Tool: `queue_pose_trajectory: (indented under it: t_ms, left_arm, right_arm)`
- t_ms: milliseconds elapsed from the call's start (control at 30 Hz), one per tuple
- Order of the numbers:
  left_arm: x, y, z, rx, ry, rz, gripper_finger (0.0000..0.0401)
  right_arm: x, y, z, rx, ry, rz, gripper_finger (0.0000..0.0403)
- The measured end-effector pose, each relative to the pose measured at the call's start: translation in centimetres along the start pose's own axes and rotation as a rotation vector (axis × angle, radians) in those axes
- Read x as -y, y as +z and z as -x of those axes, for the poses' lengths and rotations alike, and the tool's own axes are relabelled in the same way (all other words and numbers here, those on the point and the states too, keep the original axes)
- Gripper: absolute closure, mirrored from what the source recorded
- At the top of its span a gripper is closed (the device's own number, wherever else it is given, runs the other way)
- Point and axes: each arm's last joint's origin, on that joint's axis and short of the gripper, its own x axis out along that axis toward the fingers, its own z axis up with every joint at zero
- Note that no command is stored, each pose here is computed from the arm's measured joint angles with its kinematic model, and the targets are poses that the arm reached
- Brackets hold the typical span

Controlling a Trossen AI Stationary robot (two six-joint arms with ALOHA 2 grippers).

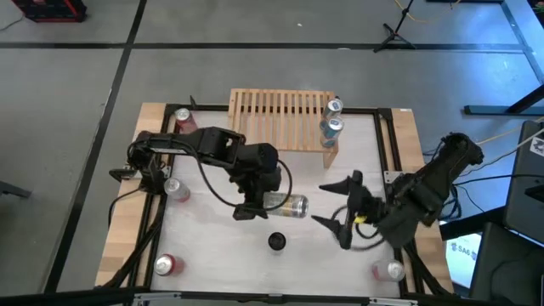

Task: Place canned beverage on shelf
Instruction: Put the top white and yellow soda can on the shelf

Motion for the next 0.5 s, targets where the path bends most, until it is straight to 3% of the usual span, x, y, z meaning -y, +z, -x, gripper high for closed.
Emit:
queue_pose_trajectory:
  t_ms: [133,300,500]
  left_arm:
    - [0.1,0.0,0.2,0.007,0.014,-0.026,0.0166]
    - [-0.2,0.0,0.2,0.012,0.057,-0.03,0.0166]
    - [-0.3,0.0,0.3,0.01,0.035,-0.03,0.0166]
  right_arm:
    - [0.4,1.8,-1.1,0.043,0.055,-0.086,0.0029]
    - [0.2,2.2,-4.1,0.036,0.124,-0.147,0.0029]
    - [0.5,1.3,-6.2,-0.004,0.055,-0.128,0.0029]
